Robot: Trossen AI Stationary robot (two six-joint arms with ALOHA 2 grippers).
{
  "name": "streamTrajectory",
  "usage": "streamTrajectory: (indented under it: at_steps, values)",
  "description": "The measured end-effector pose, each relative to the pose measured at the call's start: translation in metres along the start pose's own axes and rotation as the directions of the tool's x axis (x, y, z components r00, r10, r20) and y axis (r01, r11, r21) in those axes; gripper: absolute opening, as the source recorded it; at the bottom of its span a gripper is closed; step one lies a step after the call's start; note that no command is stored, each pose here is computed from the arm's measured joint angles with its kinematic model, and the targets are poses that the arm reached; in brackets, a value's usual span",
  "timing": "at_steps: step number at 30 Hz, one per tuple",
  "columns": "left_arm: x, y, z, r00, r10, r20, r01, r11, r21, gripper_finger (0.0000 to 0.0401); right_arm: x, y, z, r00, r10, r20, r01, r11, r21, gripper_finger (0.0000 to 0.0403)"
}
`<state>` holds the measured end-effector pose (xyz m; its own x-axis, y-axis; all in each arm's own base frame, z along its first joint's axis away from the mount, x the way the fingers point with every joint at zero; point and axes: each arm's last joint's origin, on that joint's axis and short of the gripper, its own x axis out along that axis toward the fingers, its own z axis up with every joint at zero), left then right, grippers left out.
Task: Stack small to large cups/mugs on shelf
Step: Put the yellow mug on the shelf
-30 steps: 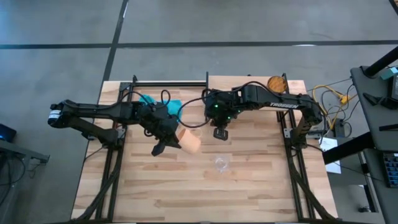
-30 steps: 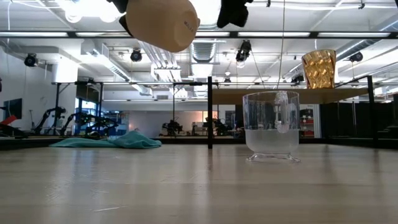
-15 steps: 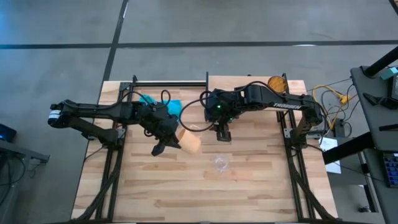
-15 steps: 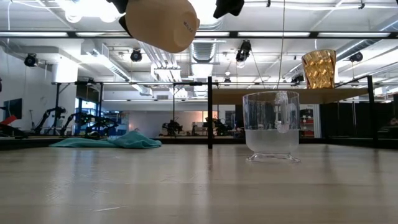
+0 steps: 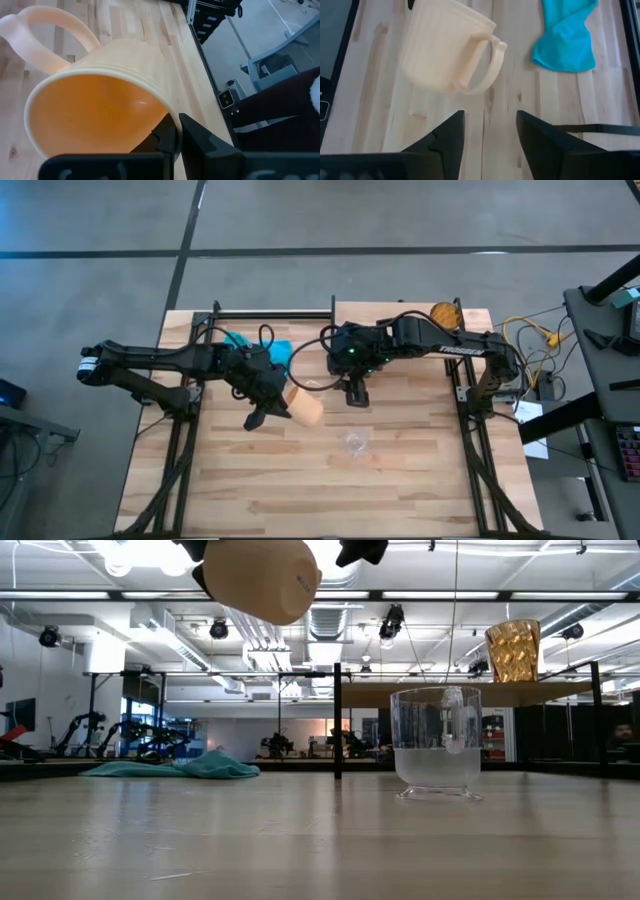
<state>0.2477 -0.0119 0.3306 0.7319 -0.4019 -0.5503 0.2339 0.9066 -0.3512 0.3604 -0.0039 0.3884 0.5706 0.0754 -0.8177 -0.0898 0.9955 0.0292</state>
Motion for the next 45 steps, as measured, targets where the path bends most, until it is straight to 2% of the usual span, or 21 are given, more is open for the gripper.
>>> streamTrajectory:
  at_steps: [12, 19, 24, 33, 41, 45]
  values:
    - [0.000, -0.001, 0.004, 0.999, -0.004, 0.040, 0.003, 0.999, 0.037, 0.0000, 0.000, -0.001, 0.008, 0.997, -0.006, 0.080, 0.006, 1.000, -0.004, 0.0172]
    - [0.000, 0.000, 0.004, 0.999, 0.018, 0.049, -0.019, 0.999, 0.038, 0.0000, -0.001, -0.001, 0.012, 0.992, -0.009, 0.125, -0.009, 0.990, 0.141, 0.0171]
    - [0.000, 0.000, 0.004, 0.998, 0.026, 0.050, -0.028, 0.999, 0.044, 0.0000, 0.000, -0.002, 0.009, 0.995, -0.013, 0.094, -0.001, 0.989, 0.151, 0.0171]
    - [0.000, 0.001, 0.005, 0.996, 0.067, 0.057, -0.077, 0.978, 0.195, 0.0000, 0.001, -0.002, 0.005, 0.999, -0.013, 0.050, 0.005, 0.988, 0.153, 0.0171]
    - [0.000, 0.003, 0.005, 0.990, 0.124, 0.065, -0.139, 0.922, 0.362, 0.0000, 0.000, -0.005, 0.005, 0.998, -0.010, 0.056, -0.002, 0.979, 0.206, 0.0171]
    - [0.000, 0.003, 0.005, 0.990, 0.124, 0.065, -0.140, 0.912, 0.386, 0.0000, 0.000, -0.005, 0.007, 0.997, 0.003, 0.075, -0.020, 0.975, 0.222, 0.0171]
